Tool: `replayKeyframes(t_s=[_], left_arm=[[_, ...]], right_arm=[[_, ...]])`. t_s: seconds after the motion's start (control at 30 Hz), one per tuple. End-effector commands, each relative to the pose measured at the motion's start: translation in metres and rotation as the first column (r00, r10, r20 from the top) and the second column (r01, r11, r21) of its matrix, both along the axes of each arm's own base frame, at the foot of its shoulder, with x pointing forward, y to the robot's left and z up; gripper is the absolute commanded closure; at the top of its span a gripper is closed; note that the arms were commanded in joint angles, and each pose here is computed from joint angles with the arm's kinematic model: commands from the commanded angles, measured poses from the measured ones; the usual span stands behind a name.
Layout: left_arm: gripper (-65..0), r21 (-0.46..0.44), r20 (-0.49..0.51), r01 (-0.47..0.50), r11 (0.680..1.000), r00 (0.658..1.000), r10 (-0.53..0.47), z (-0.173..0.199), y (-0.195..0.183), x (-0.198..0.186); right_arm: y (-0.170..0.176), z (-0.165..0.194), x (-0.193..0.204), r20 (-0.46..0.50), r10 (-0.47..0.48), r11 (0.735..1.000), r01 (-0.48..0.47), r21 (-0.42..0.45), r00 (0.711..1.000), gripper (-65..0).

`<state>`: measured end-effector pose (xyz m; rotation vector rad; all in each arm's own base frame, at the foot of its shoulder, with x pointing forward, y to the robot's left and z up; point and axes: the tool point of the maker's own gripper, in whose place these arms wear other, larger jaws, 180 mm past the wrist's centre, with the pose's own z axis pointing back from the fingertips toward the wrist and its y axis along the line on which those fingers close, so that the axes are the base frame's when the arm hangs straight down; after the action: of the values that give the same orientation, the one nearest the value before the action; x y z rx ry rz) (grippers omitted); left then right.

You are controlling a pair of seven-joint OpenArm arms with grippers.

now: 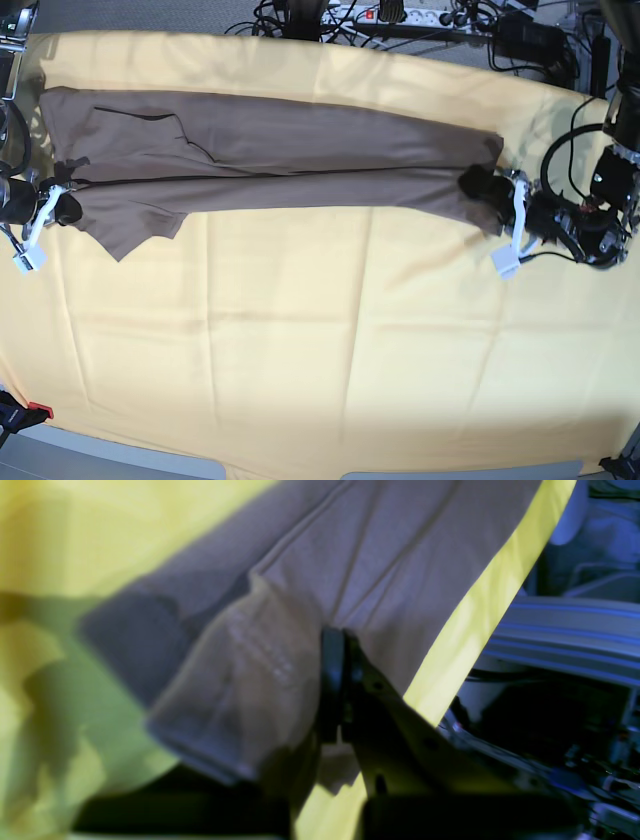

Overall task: Fold the T-shirt properly
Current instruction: 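Fold the grasped side edge over toward the collar with both grippers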

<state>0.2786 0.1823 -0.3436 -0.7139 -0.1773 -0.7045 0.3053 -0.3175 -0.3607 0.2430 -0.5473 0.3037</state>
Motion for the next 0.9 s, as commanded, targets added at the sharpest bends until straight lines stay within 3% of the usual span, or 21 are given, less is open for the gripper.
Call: replayKeyframes(t_s=[0.0, 0.17, 0.4, 0.7, 0.87], left_arm=[[0.0, 0.015, 0.050, -0.015, 1.000, 0.999, 0.014, 0.018, 0.009, 0.016], [0.0, 0.014, 0.101, -0.015, 1.000, 0.995, 0.014, 0.034, 0.008, 0.033], [0.0, 0.015, 0.088, -0.036, 0.999, 0.996, 0.035, 0.036, 0.005, 0.034], [0.0, 0.044, 0.165, 0.062, 0.997, 0.984, -0.068, 0.058, -0.006, 0.023], [0.0, 0.038, 0.213, 0.136, 0.990, 0.967, -0.141, 0.065, -0.015, 0.020]], right_arm=[[-0.013, 0.021, 0.011, 0.049, 0.001, 0.999, 0.001, -0.033, 0.999, 0.0], [-0.013, 0.021, 0.011, 0.049, 0.001, 0.999, 0.001, -0.033, 0.999, 0.0], [-0.014, 0.021, 0.010, 0.046, 0.001, 0.999, 0.000, -0.035, 0.999, 0.0], [-0.025, 0.028, 0.010, 0.046, 0.000, 0.998, 0.003, -0.063, 0.999, 0.0], [-0.017, 0.033, 0.013, 0.067, 0.000, 1.000, 0.001, -0.012, 0.998, 0.0]])
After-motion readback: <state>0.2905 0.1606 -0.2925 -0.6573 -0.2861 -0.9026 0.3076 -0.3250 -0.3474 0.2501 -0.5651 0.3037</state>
